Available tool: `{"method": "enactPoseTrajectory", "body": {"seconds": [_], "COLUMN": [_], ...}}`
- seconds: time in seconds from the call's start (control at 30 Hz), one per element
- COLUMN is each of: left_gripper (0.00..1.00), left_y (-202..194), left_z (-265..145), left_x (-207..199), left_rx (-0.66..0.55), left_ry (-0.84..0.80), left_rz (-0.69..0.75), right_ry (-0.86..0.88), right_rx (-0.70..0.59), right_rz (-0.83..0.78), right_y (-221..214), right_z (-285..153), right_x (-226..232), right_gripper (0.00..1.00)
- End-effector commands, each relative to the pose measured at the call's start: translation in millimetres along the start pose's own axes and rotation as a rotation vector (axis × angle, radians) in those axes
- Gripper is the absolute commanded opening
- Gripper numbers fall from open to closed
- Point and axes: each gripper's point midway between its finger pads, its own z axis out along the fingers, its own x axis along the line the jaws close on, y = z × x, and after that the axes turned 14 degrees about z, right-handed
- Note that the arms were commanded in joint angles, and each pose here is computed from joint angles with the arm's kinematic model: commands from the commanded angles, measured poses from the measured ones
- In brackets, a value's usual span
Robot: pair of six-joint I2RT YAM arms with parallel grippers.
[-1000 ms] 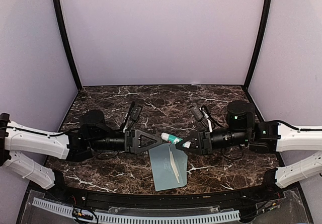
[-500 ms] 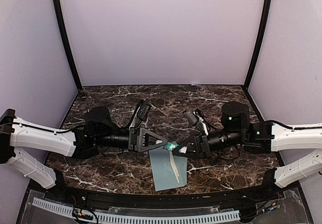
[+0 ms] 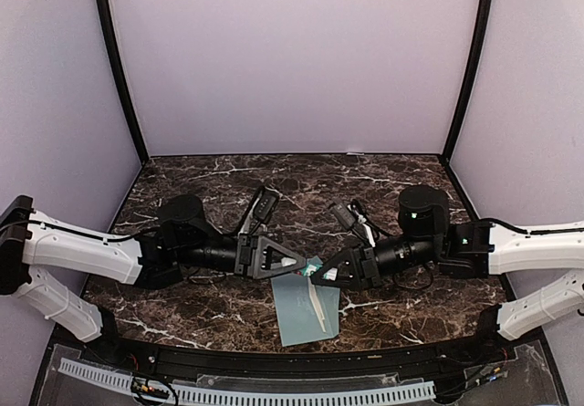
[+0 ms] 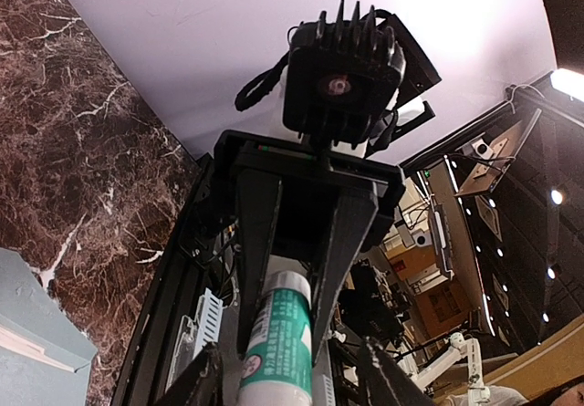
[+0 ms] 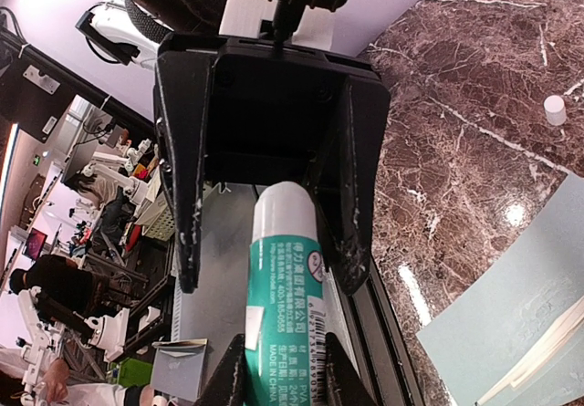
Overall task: Place the letter into the envelope and seal it
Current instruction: Adjust the solid glue.
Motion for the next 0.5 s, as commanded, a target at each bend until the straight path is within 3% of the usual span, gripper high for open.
{"method": "enactPoseTrajectory", "body": {"seconds": [0.0, 0.47], "left_gripper": [0.48, 0.14], "left_y": [7.9, 9.8], "left_z": [5.0, 3.7], "left_x": [-16.8, -18.0], "left_rx": [-0.002, -0.018], "left_ry": [-0.060, -0.064], "left_rz": [0.031, 0.031], "right_ry": [0.048, 0.029], "right_rx": [-0.044, -0.081], "right_rz": [-0.058, -0.062], "right_y": [15.7, 20.9], "right_z": [-3.1, -6.3], "right_x": [18.9, 17.9], "right_gripper": [0.04, 0.06]}}
